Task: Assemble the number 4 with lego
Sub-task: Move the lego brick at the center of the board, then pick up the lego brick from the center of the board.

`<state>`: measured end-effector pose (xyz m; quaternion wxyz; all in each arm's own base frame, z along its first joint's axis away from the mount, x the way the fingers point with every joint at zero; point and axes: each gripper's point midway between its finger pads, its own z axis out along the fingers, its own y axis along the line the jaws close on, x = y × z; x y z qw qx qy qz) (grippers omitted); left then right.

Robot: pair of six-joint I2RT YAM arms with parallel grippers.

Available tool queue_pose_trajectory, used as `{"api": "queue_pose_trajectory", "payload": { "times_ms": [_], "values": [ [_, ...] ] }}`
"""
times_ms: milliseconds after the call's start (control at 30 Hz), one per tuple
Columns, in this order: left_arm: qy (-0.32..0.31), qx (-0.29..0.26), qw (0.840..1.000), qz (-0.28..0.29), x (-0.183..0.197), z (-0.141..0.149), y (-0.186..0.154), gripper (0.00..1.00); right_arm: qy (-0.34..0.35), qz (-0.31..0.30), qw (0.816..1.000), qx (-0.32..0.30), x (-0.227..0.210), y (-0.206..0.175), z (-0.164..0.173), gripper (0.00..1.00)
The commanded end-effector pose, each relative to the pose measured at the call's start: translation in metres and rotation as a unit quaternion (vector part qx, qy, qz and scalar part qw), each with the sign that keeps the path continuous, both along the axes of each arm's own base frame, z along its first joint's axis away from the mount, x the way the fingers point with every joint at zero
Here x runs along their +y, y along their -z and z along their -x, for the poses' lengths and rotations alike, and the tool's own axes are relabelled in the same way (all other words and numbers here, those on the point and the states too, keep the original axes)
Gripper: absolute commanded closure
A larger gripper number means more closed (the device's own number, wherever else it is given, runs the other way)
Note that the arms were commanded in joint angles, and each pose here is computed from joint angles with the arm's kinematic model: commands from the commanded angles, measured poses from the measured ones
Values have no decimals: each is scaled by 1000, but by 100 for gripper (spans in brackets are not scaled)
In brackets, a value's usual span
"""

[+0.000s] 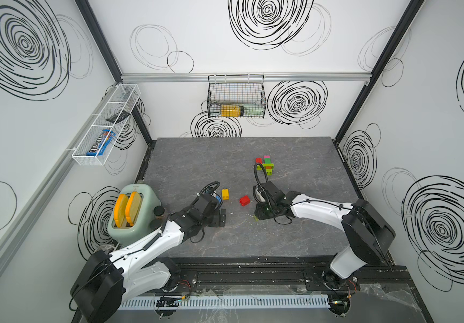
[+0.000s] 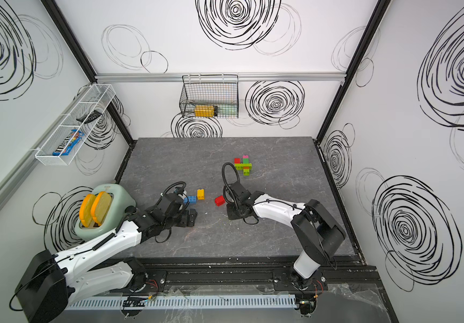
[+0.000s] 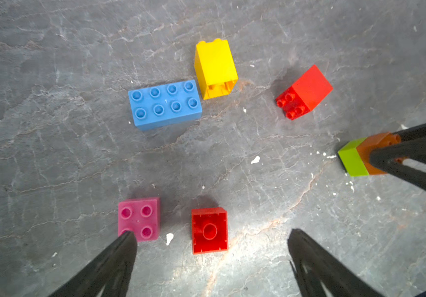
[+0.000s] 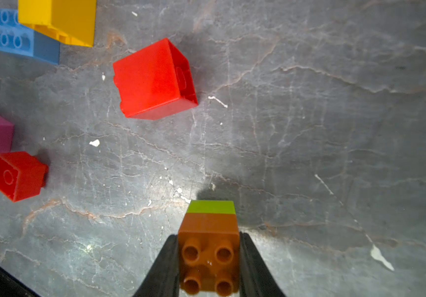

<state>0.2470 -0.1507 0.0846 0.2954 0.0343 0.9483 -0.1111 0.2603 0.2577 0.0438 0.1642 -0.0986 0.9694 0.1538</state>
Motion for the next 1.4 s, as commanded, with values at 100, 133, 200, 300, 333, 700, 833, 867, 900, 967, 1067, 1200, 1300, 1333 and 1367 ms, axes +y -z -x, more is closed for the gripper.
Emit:
{"api": "queue_pose_trajectory", "payload": {
  "times_ms": [100, 133, 200, 300, 333, 700, 833, 867, 900, 967, 1067, 1200, 1300, 1333, 1367],
  "values": [
    [4, 16, 1000, -5, -7, 2, 7, 4, 36, 5, 999, 37, -5, 11, 9, 46],
    [8, 19, 1000, -6, -8, 3, 10, 4, 33, -5, 999, 26, -2, 4, 7, 40],
    [12, 24, 1000, -10, -10, 6, 14, 4, 25, -26, 999, 11, 4, -10, 5, 31],
    [15, 34, 999, -12, -11, 9, 21, 4, 16, -49, 999, -4, 8, -24, 4, 24],
    [17, 38, 999, -9, -13, 10, 24, 4, 11, -59, 998, -8, 9, -28, 4, 23],
    [20, 71, 997, -4, -21, 14, 45, 5, -51, -82, 995, 31, 18, -13, 23, 15],
    [21, 76, 997, -8, -22, 14, 49, 13, -89, -122, 988, 21, 33, -28, 29, 16],
    [21, 75, 997, -11, -22, 13, 49, 14, -89, -126, 988, 18, 33, -30, 28, 16],
    [18, 74, 997, -14, -21, 13, 50, 14, -84, -122, 989, 13, 30, -31, 26, 16],
    [13, 68, 997, -29, -18, 10, 51, 14, -63, -107, 992, 2, 21, -31, 20, 16],
    [6, 60, 997, -52, -13, 5, 54, 17, -28, -90, 995, -17, 5, -32, 9, 1],
    [7, 63, 996, -56, -16, 1, 60, 24, 17, -95, 994, -59, -13, -47, -5, 3],
    [9, 69, 995, -66, -18, 0, 65, 33, 69, -109, 987, -91, -29, -59, -15, 3],
    [10, 71, 995, -68, -18, 0, 66, 36, 78, -116, 985, -100, -33, -61, -16, 3],
    [11, 71, 995, -68, -19, 0, 67, 40, 91, -120, 983, -109, -38, -64, -18, 3]
  ]
}}
